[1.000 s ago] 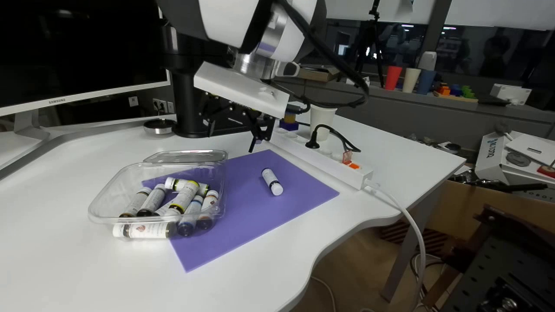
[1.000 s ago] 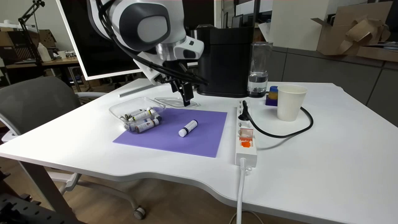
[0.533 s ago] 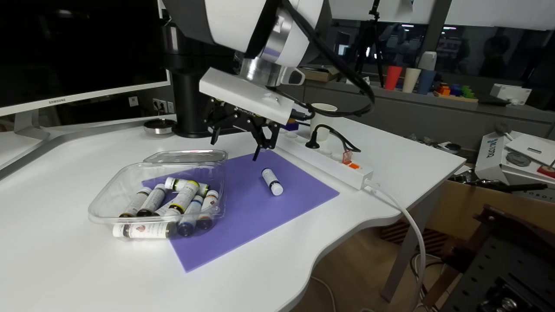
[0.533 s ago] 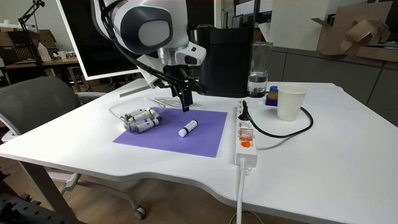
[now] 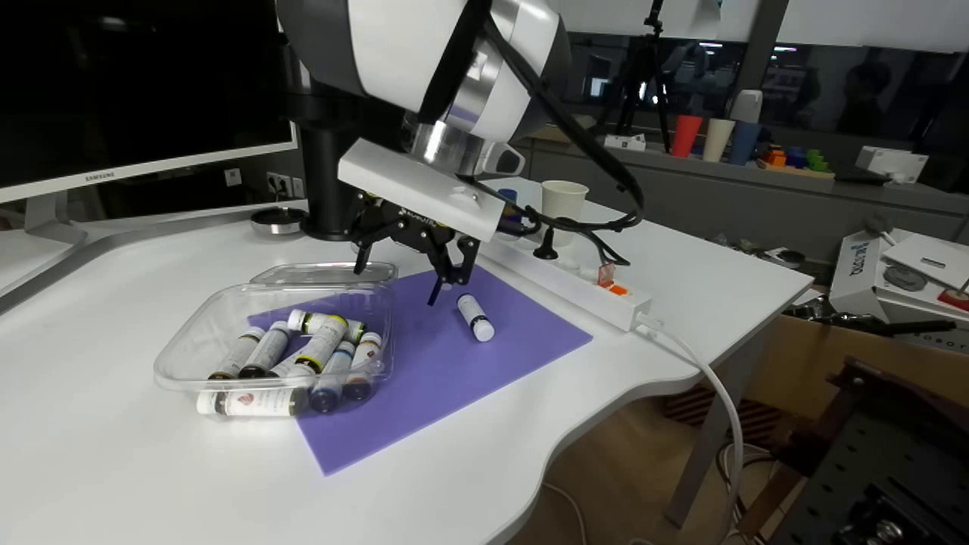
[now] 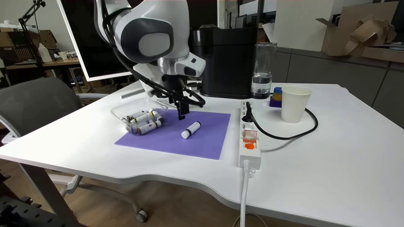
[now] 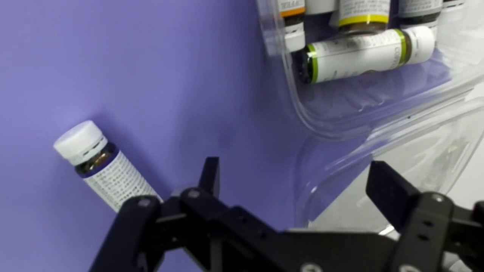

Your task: Close the lid on the clear bowl

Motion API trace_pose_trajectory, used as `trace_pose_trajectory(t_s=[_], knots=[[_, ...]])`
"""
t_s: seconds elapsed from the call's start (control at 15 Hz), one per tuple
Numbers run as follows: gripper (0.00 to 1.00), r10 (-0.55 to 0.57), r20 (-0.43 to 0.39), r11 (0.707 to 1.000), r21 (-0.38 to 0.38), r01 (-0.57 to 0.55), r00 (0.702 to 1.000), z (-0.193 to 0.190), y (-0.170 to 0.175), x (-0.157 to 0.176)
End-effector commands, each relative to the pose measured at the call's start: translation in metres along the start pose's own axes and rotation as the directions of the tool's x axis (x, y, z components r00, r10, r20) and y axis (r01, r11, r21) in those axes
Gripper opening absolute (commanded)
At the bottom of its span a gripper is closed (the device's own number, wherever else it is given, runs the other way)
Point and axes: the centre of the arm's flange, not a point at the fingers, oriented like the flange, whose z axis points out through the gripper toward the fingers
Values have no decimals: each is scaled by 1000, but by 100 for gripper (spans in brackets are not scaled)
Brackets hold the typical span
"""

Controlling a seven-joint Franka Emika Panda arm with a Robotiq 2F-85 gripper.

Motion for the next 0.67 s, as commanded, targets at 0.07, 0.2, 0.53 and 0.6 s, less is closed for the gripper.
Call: trace_pose_trajectory(t_s=[0.07, 0.2, 0.53, 0.6], knots=[[100, 20, 26, 999, 28, -21, 999, 14, 10, 7], [100, 23, 25, 999, 42, -24, 999, 19, 15, 11], [100, 7, 29, 994, 106, -10, 1000, 22, 15, 22], [100, -2, 24, 993, 122, -1, 1000, 21, 13, 24]])
